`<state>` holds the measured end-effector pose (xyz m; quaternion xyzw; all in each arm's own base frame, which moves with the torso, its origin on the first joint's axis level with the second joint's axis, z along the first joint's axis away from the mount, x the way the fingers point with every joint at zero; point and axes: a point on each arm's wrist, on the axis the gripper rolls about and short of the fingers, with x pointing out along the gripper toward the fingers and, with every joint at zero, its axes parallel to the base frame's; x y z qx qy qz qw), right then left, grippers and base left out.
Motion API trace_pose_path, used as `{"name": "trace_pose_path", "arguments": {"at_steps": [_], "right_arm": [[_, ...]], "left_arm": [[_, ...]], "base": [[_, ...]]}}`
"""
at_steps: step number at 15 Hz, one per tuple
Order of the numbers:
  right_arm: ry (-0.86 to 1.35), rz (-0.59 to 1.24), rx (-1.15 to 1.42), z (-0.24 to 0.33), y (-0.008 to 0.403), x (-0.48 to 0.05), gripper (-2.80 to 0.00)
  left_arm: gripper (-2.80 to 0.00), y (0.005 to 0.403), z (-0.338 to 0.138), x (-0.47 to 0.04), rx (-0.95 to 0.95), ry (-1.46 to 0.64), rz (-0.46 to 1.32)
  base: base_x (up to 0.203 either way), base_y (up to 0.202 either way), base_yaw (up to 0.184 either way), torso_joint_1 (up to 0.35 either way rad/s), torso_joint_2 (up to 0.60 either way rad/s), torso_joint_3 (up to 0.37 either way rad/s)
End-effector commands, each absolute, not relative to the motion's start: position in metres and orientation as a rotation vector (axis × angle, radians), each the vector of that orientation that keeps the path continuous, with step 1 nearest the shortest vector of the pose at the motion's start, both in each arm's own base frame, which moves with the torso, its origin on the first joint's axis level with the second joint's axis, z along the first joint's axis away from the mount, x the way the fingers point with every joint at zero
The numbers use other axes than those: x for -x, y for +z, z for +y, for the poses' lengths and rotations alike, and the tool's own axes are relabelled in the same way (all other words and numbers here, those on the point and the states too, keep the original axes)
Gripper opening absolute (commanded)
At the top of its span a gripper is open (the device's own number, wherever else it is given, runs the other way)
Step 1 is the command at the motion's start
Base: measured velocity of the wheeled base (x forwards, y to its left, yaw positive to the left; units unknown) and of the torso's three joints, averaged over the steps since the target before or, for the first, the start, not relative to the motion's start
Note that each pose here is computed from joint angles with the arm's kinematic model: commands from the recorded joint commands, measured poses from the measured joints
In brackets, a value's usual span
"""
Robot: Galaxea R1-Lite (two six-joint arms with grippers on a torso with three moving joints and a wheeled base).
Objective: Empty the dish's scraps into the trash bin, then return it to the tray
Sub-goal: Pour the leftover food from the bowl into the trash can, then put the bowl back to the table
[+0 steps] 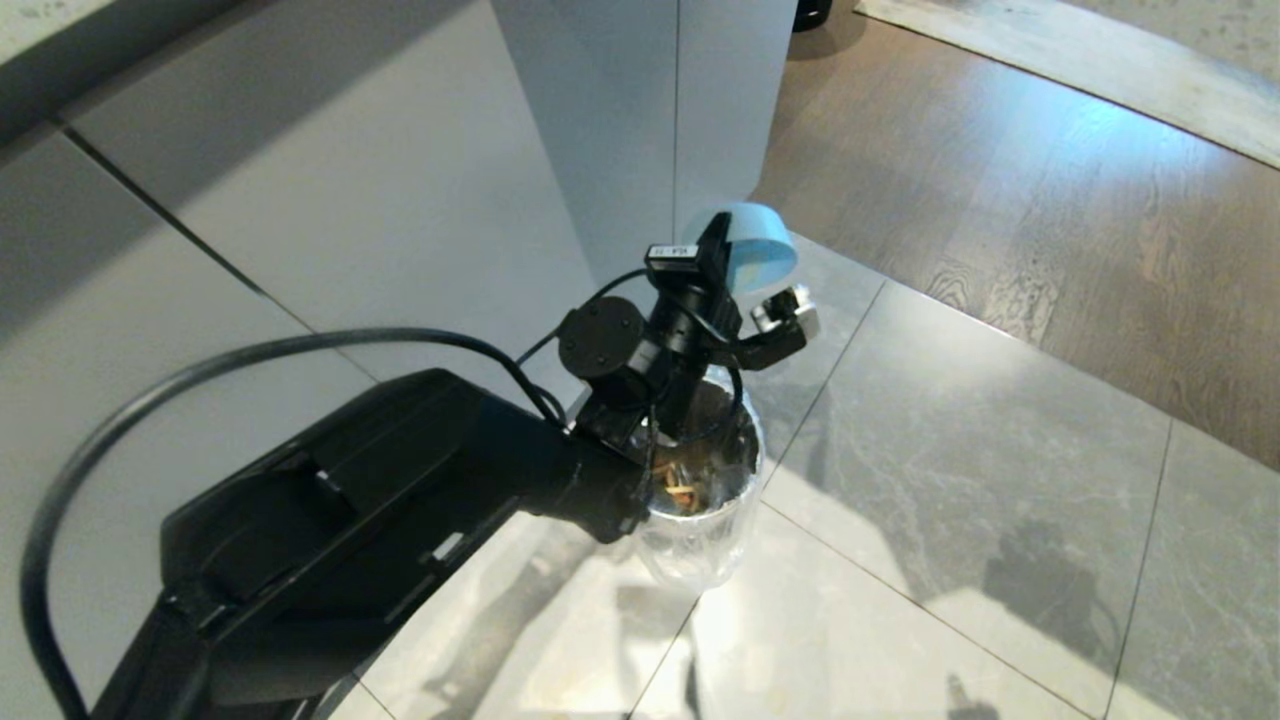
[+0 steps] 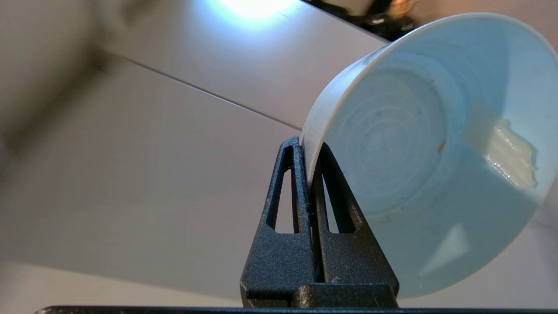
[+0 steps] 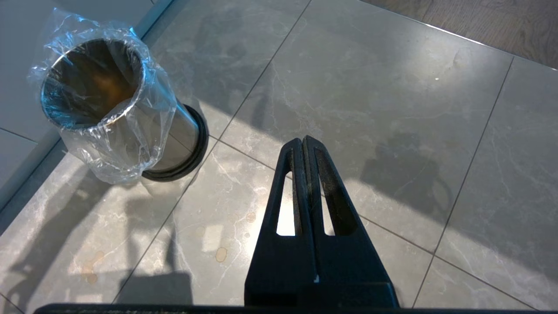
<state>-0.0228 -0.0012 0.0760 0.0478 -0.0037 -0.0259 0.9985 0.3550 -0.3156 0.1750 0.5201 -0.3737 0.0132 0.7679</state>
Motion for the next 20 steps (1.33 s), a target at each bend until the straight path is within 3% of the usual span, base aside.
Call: {"name": "trace_pose_path", "arguments": {"at_steps": [1, 7, 10, 14, 18, 20], "right_arm": [[-0.052, -0.009, -0.096, -0.001, 0.076, 0.023, -2.80], [-0.052, -0.008, -0.095, -0.001, 0.076, 0.023, -2.80], [-0.052, -0.009, -0.096, -0.001, 0.076, 0.023, -2.80], [-0.052, -0.009, -0.097, -0.001, 0.076, 0.023, -2.80], [-0.052, -0.009, -0.097, -0.001, 0.076, 0.023, -2.80], [-0.052, -0.009, -0.097, -0.001, 0.076, 0.023, -2.80]], "left_arm": [[-2.80, 0.208, -0.311, -0.328, -1.165, 0.104, -0.887], [-2.80, 0.128, -0.299, -0.323, -1.575, -0.062, -0.766], [-2.80, 0.122, -0.287, -0.331, -1.633, -0.081, -0.795], [-2.80, 0.181, -0.271, -0.333, -1.631, 0.091, -0.933], [-2.80, 0.264, -0.253, -0.312, -1.543, 0.332, -1.060], [-2.80, 0.272, -0.253, -0.296, -1.528, 0.320, -1.084]], "base": [[0.000, 0.000, 0.000, 0.000, 0.00, 0.000], [0.000, 0.000, 0.000, 0.000, 0.00, 0.000], [0.000, 0.000, 0.000, 0.000, 0.00, 0.000], [0.000, 0.000, 0.000, 0.000, 0.00, 0.000], [0.000, 0.000, 0.000, 0.000, 0.00, 0.000], [0.000, 0.000, 0.000, 0.000, 0.00, 0.000]]}}
